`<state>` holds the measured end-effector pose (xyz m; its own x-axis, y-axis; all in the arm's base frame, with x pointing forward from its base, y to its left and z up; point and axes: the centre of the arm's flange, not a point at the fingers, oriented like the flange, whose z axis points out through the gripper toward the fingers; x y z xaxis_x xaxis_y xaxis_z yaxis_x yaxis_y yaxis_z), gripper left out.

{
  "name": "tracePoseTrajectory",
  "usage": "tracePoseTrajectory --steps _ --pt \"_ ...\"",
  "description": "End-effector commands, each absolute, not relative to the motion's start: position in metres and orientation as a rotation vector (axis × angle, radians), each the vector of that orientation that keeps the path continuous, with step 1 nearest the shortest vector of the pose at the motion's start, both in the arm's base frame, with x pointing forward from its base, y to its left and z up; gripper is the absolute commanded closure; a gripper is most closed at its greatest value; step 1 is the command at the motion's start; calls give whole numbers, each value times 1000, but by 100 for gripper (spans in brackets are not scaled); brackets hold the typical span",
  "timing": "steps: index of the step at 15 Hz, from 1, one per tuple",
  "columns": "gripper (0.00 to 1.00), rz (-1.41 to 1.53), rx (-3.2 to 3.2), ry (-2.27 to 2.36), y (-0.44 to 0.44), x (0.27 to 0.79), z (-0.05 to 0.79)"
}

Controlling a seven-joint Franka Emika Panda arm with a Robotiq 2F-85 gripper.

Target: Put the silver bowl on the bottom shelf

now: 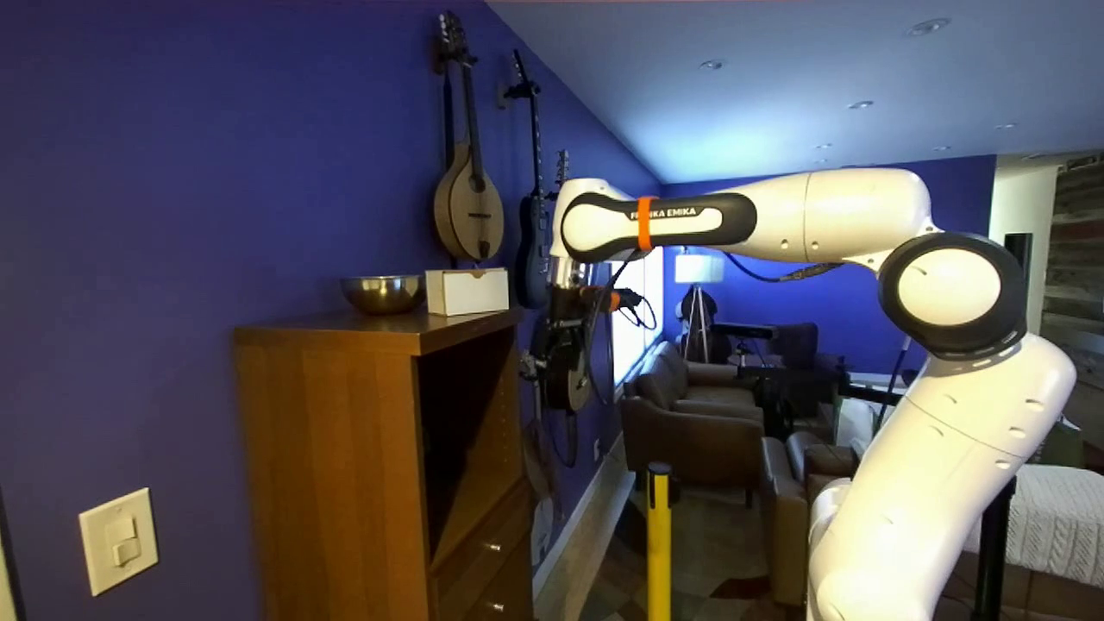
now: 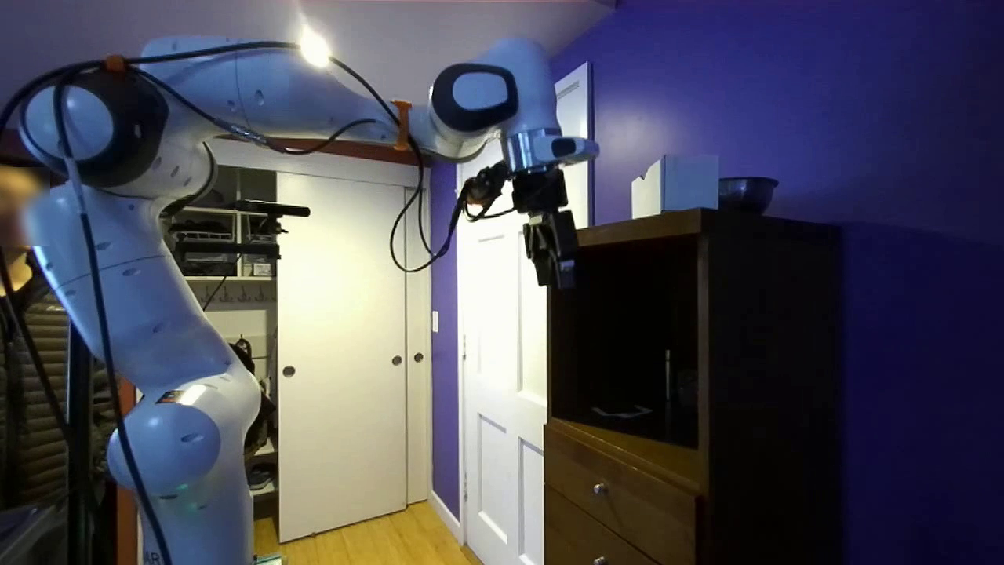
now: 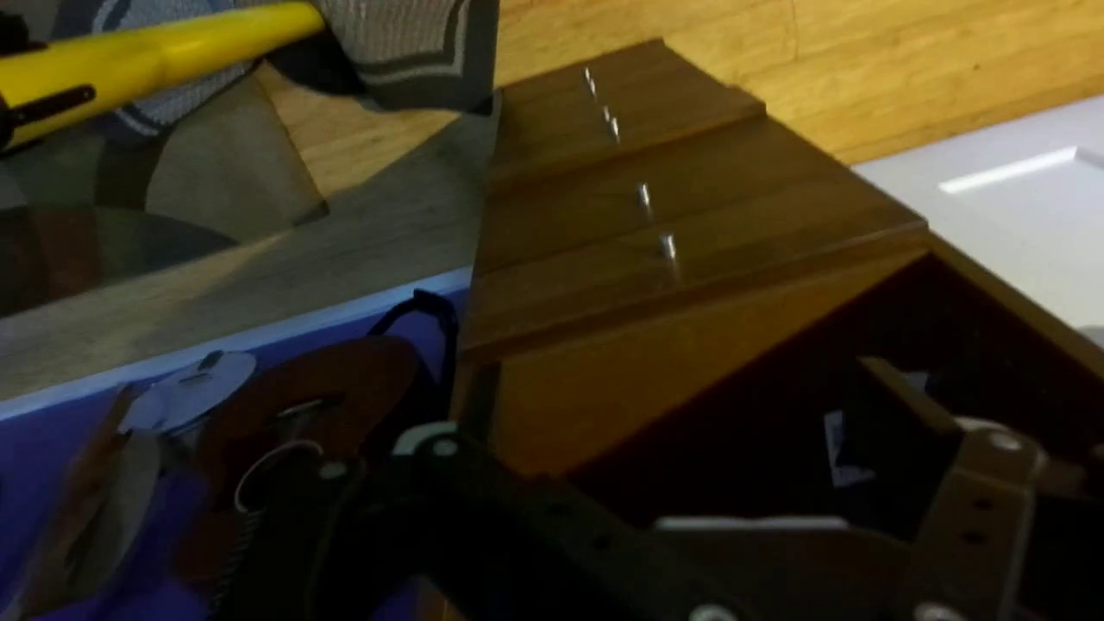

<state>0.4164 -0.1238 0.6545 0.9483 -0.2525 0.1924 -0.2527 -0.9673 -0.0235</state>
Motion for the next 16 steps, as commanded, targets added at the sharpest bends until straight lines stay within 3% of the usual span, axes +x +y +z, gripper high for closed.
tracePoseTrajectory --steps 1,4,5,9,16 --pt "0 507 3006 -491 -125 444 735" --pt "0 509 2973 -358 -100 464 742" --pt "0 556 3014 -408 -111 437 736" --pt "0 538 2964 -464 -94 469 728" --pt "0 1006 2758 -718 -105 451 849"
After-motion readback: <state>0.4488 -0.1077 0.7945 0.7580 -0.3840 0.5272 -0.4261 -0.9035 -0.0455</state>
